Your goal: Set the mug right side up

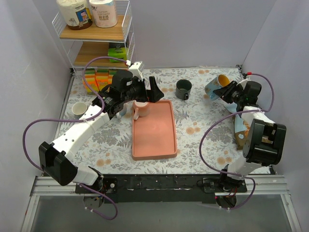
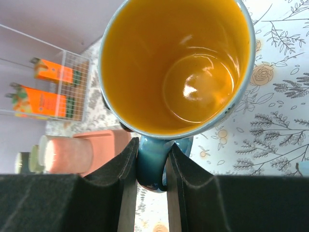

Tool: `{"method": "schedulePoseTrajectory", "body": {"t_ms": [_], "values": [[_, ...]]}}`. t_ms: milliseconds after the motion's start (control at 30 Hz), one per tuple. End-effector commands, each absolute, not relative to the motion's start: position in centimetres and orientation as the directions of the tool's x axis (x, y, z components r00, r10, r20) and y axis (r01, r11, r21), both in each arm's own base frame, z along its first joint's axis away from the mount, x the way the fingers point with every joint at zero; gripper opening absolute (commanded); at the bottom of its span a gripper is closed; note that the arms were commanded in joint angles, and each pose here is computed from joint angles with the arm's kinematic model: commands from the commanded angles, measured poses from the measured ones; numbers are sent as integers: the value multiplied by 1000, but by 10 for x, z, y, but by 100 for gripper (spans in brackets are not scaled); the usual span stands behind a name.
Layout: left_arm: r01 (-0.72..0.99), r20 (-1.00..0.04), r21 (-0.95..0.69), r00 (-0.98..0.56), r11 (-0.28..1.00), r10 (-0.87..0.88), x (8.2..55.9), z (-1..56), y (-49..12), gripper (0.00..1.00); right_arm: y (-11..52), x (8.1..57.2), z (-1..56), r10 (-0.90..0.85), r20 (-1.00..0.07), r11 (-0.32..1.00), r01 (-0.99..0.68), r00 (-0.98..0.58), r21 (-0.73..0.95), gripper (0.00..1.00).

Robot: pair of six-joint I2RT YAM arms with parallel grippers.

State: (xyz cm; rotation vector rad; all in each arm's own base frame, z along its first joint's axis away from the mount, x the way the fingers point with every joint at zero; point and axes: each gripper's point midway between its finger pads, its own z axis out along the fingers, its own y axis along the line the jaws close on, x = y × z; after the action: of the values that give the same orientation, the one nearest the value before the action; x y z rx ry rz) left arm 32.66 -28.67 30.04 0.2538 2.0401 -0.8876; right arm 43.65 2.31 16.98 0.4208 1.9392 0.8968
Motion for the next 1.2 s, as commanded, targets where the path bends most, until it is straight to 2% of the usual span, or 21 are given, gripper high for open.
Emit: {"method": "schedulePoseTrajectory", "body": {"t_ms": [0,233,400,567,800,833,867,900,933,967,1067,1100,1167], "values": [[490,-814,-484,-556,725,-168,321,321,-276,98,34,471,201,427,-802,800,-240,-418,551,1],[477,-806,-486,-568,732,-165,322,315,-275,98,70,506,182,302,-843,860,-255,-446,442,1],[469,-807,-489,-563,736,-178,320,317,-272,98,64,524,178,238,-875,915,-204,-422,348,1],[461,-807,-489,-562,741,-183,319,315,-269,98,48,532,161,152,-897,959,-159,-415,236,1],[465,-808,-482,-563,742,-172,321,315,-271,98,71,531,127,17,-885,972,-201,-465,125,1],[466,-808,-482,-563,742,-172,321,315,-271,98,76,528,119,-4,-873,975,-197,-487,106,4],[466,-808,-481,-565,743,-169,321,314,-271,98,77,528,117,-17,-870,977,-194,-493,91,12],[465,-806,-483,-567,742,-169,320,314,-271,98,77,527,114,-31,-867,979,-191,-498,75,23],[464,-806,-482,-566,743,-170,321,313,-271,98,79,525,112,-41,-864,982,-180,-502,58,30],[462,-806,-482,-568,744,-169,320,313,-270,98,78,522,108,-44,-859,984,-172,-509,52,47],[458,-805,-480,-569,748,-169,320,311,-269,98,73,520,122,-45,-875,991,-129,-482,21,60],[456,-806,-479,-566,750,-171,320,311,-268,98,72,520,130,-36,-883,993,-115,-468,20,67],[450,-806,-478,-567,754,-172,320,309,-267,98,65,519,136,-24,-879,998,-65,-476,9,73]]}}
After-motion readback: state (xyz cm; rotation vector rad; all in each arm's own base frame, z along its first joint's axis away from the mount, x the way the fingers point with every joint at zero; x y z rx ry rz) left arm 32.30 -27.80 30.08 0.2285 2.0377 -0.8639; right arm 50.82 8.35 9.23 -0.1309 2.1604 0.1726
